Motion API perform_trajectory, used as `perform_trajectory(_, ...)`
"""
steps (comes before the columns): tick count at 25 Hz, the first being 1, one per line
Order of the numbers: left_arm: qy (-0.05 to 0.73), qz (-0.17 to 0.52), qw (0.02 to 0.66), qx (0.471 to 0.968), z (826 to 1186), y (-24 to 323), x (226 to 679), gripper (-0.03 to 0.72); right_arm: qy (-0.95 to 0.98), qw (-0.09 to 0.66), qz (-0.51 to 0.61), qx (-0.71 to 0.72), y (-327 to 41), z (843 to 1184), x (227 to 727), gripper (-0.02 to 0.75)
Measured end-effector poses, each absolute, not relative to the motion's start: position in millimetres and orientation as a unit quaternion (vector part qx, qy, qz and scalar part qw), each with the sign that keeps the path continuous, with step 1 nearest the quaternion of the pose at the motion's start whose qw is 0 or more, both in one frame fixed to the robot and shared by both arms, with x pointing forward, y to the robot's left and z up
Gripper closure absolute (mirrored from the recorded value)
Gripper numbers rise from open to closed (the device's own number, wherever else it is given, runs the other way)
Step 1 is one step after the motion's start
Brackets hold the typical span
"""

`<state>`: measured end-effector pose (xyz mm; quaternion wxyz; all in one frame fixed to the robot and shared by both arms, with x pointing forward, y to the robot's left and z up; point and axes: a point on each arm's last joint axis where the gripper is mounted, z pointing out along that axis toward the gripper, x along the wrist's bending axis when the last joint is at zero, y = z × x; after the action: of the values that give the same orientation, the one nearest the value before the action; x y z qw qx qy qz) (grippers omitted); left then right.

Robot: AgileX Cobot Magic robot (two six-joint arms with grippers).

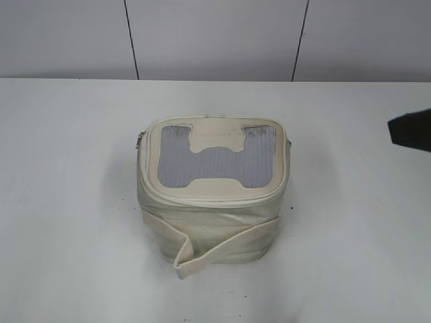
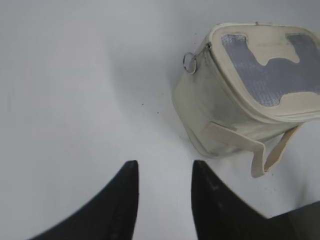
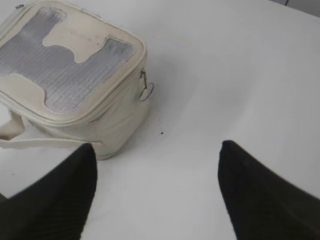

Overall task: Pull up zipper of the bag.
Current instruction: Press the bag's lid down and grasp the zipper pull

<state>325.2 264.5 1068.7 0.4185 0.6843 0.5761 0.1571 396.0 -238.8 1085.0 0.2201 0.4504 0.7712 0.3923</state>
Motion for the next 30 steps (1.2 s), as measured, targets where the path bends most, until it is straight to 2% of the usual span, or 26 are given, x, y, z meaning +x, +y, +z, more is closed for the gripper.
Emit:
perform_trajectory(6, 0.555, 0.135, 0.417, 0.707, 1059, 258, 365, 0.337, 0.821, 0.193, 0.351, 0.405, -218, 1100, 457, 0.151)
perform_trajectory(11, 0.566, 0.113, 0.397, 0.714, 1049, 256, 403, 0.326, 0.857, 0.159, 0.333, 0.361, -201, 1110, 505, 0.151)
perform_trajectory(17, 0.537, 0.089, 0.395, 0.740, 1043, 247, 441, 0.323, 0.888, 0.106, 0.337, 0.294, -175, 1121, 552, 0.151)
perform_trajectory(24, 0.496, 0.041, 0.398, 0.771, 1035, 225, 476, 0.323, 0.922, 0.063, 0.328, 0.194, -115, 1109, 597, 0.151)
perform_trajectory(30, 0.490, 0.007, 0.385, 0.782, 1025, 213, 505, 0.323, 0.939, 0.023, 0.318, 0.126, -59, 1083, 620, 0.151)
